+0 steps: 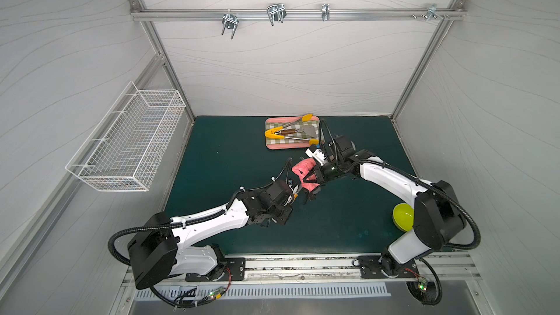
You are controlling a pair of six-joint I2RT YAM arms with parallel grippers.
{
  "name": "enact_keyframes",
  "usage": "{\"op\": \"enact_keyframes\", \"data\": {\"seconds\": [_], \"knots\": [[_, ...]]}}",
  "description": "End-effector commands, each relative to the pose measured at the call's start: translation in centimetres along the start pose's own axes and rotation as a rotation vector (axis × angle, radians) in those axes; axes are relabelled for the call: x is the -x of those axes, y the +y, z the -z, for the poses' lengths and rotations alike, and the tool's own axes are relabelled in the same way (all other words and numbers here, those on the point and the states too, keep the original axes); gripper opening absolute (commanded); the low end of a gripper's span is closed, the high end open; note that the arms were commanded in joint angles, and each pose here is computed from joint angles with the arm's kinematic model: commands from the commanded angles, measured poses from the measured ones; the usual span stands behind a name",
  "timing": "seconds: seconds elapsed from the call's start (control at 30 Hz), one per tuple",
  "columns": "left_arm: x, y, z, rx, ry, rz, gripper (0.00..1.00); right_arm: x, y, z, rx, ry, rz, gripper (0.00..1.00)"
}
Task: Wipe small sickles with rags
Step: Wipe the small sickle.
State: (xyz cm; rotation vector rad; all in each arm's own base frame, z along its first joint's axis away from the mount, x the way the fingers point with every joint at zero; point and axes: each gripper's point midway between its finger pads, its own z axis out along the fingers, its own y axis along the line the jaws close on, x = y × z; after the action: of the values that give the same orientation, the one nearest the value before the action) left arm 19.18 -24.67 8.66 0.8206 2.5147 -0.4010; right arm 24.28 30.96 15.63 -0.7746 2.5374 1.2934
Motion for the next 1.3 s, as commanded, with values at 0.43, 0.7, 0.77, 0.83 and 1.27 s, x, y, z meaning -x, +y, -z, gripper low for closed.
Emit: {"op": "enact_keyframes", "data": {"seconds": [0.43, 0.7, 0.77, 0.83, 1.27], "knots": [[12.4, -1.6, 2.9, -0.203, -0.375, 0.102, 0.00, -1.2, 1.4, 3.9, 0.194, -0.135, -0.167, 0.00], [11.1, -4.2, 3.7, -0.449, -0.361, 0.192, 0.00, 3.4, -0.9, 13.0, 0.174, -0.361, -0.185, 0.00], [10.4, -5.0, 3.7, -0.515, -0.351, 0.216, 0.00, 5.0, -0.9, 14.0, 0.177, -0.384, -0.146, 0.00], [10.0, -5.6, 3.8, -0.565, -0.349, 0.232, 0.00, 6.4, -0.8, 14.2, 0.192, -0.382, -0.113, 0.00], [10.2, -7.6, 7.5, -0.759, -0.453, 0.234, 0.00, 10.9, -3.0, 13.3, 0.202, -0.350, -0.077, 0.00]]}}
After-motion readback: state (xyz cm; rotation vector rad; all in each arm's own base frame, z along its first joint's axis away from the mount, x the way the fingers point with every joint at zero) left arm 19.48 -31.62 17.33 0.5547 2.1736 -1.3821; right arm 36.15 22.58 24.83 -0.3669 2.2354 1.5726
